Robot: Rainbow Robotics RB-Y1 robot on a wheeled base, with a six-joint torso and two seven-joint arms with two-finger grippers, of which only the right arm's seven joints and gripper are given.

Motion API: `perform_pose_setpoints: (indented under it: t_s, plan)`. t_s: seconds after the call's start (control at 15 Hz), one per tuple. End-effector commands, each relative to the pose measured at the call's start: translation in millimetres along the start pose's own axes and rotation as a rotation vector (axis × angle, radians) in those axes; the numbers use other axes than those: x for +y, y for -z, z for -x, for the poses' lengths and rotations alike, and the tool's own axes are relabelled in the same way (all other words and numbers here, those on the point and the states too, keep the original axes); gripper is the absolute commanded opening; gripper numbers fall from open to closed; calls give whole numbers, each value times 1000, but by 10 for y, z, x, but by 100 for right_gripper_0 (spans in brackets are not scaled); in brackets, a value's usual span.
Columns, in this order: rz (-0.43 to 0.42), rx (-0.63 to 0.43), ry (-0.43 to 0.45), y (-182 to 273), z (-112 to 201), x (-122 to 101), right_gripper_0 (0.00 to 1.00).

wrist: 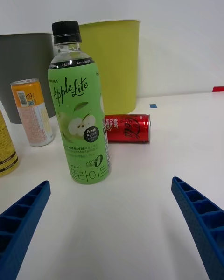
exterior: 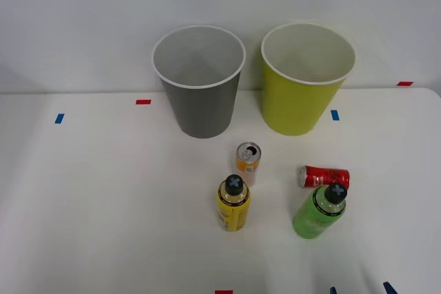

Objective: Put cans in the gray bin, plastic bottles in the light green bin

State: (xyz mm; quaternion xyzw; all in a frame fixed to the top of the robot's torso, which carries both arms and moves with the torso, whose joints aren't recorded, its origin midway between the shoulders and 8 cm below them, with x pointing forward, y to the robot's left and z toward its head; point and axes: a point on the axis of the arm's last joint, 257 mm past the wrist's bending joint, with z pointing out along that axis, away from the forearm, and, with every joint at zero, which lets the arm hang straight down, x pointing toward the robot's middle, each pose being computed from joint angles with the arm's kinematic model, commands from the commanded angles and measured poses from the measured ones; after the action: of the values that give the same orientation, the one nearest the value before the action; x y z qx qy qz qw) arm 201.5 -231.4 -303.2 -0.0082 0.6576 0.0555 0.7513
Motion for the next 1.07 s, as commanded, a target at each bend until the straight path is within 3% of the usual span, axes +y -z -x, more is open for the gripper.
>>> perform_pose_setpoints:
  t_s: [0.07, 1.07]
  plan:
    - [0, 0, 0, 0, 0, 0, 90]
    - [0, 0, 0, 0, 0, 0, 90]
